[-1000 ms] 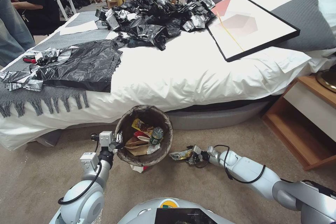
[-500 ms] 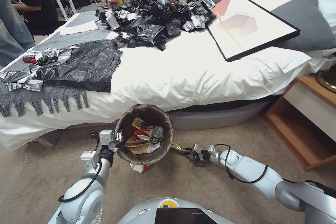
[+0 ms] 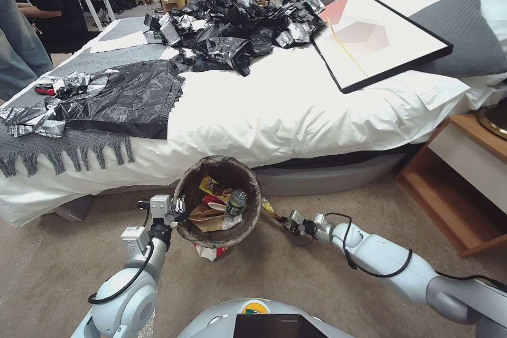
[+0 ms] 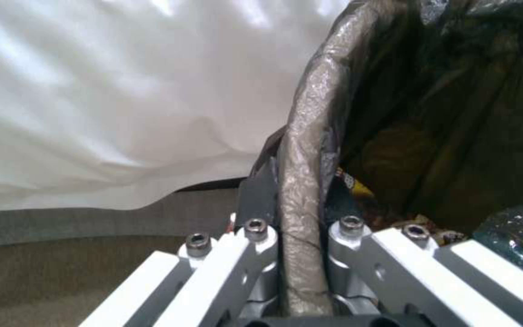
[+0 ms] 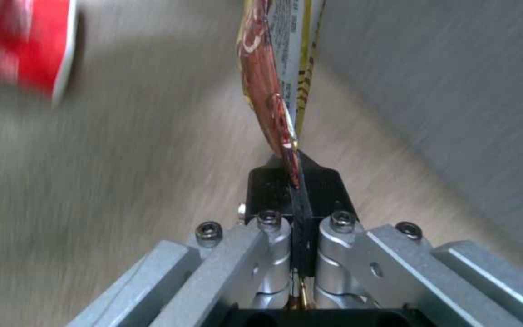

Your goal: Pick up the trash bin, then pick up the garbage from the floor and place it into the trash bin.

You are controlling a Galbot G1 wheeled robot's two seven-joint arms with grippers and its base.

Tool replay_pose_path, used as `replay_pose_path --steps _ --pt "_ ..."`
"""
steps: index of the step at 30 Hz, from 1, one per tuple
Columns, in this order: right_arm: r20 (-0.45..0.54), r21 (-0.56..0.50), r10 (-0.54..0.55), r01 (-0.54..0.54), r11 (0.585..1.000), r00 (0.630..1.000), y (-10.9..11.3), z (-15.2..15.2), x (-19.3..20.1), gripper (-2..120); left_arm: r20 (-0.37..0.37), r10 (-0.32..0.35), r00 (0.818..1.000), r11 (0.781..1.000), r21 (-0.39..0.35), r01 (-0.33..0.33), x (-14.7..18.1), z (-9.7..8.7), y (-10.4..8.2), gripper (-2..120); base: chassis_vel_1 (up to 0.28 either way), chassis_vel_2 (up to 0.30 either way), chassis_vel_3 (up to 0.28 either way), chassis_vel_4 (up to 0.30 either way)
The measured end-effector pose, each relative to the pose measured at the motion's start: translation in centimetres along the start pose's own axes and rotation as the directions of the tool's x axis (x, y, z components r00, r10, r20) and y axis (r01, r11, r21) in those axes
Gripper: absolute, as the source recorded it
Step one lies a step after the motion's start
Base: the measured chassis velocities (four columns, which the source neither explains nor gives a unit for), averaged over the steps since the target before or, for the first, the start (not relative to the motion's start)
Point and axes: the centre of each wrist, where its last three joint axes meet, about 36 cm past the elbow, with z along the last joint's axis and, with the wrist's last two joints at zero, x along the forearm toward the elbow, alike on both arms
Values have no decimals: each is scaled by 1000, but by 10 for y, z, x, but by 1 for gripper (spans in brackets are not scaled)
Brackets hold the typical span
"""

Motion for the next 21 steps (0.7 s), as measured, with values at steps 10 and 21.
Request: replay_pose_path --steps 10,21 --pt "172 -14 105 -104 994 979 -6 -47 46 0 -6 1 1000 1000 -7 -1 -4 2 1 4 0 0 0 0" --pt "281 45 148 -167 985 948 -18 -95 108 0 -10 -3 1000 1000 -10 3 -6 4 2 4 0 0 0 0"
